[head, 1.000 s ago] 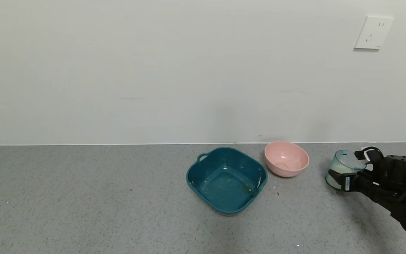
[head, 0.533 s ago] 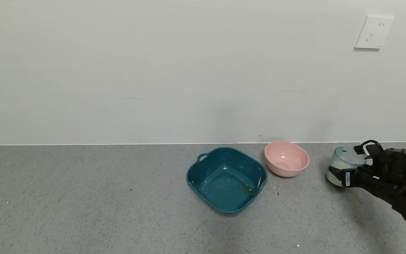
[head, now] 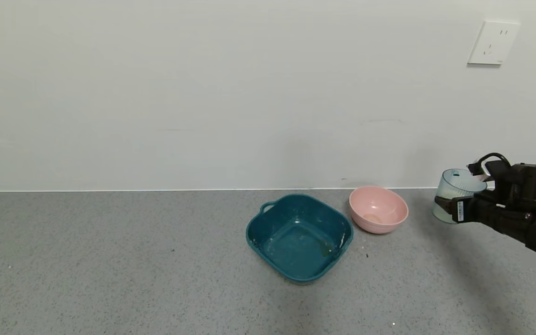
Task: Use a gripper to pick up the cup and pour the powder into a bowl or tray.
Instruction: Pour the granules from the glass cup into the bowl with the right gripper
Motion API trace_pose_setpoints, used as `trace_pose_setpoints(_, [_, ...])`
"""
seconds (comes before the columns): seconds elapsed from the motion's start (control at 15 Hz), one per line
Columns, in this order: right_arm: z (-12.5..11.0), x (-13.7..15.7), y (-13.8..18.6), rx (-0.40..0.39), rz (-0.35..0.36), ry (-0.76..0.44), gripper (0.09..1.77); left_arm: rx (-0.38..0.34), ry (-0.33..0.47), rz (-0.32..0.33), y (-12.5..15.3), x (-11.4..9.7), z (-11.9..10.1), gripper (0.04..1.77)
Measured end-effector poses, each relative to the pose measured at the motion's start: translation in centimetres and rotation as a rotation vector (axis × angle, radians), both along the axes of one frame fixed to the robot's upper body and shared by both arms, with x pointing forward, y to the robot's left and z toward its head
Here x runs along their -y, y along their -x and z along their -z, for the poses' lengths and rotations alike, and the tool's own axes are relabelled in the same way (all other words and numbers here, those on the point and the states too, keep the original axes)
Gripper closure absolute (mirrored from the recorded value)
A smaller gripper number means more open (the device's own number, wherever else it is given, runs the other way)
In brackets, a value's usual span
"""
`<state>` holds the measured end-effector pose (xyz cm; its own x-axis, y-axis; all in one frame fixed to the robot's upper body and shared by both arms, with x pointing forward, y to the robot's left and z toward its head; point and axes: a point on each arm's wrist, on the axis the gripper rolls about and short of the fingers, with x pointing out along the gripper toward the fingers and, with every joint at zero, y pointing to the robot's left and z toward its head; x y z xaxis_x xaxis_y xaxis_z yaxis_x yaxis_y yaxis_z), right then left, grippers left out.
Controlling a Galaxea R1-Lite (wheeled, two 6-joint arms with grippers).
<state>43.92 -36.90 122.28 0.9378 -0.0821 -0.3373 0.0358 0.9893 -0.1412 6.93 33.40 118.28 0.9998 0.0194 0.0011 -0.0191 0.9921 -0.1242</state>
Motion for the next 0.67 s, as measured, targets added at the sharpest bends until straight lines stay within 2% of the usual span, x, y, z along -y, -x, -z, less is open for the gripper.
trace_pose_setpoints(0.27, [-3.0, -0.9, -0.9, 0.027, -0.009, 0.065, 0.51, 0.0, 0.0, 0.0, 0.0, 0.0, 0.0, 0.09])
trace_pose_setpoints(0.47, [-4.9, -1.7, -1.6, 0.045, -0.015, 0.156, 0.51, 0.0, 0.0, 0.0, 0.0, 0.0, 0.0, 0.09])
trace_pose_setpoints(0.67, [-6.0, -2.8, -2.2, 0.051, -0.04, 0.246, 0.51, 0.0, 0.0, 0.0, 0.0, 0.0, 0.0, 0.09])
